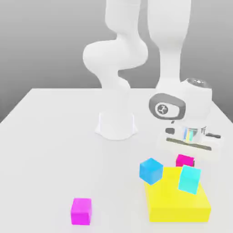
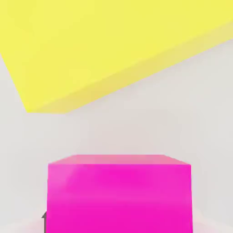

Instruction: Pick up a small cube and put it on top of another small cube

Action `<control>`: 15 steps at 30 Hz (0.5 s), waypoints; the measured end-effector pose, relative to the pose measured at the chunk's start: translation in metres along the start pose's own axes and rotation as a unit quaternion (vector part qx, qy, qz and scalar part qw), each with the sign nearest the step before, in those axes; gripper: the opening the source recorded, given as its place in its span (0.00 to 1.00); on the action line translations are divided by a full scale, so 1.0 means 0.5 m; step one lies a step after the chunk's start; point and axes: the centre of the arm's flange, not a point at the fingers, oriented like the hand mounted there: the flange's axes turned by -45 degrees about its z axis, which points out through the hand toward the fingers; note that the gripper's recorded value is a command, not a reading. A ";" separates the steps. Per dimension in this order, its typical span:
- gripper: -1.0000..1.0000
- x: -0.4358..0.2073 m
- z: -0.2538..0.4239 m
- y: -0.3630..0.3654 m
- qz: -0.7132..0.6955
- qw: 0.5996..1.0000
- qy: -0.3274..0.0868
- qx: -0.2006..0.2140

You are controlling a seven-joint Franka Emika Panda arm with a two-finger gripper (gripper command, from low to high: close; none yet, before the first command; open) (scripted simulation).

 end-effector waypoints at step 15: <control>0.00 0.000 -0.109 -0.020 0.000 1.000 0.002 0.007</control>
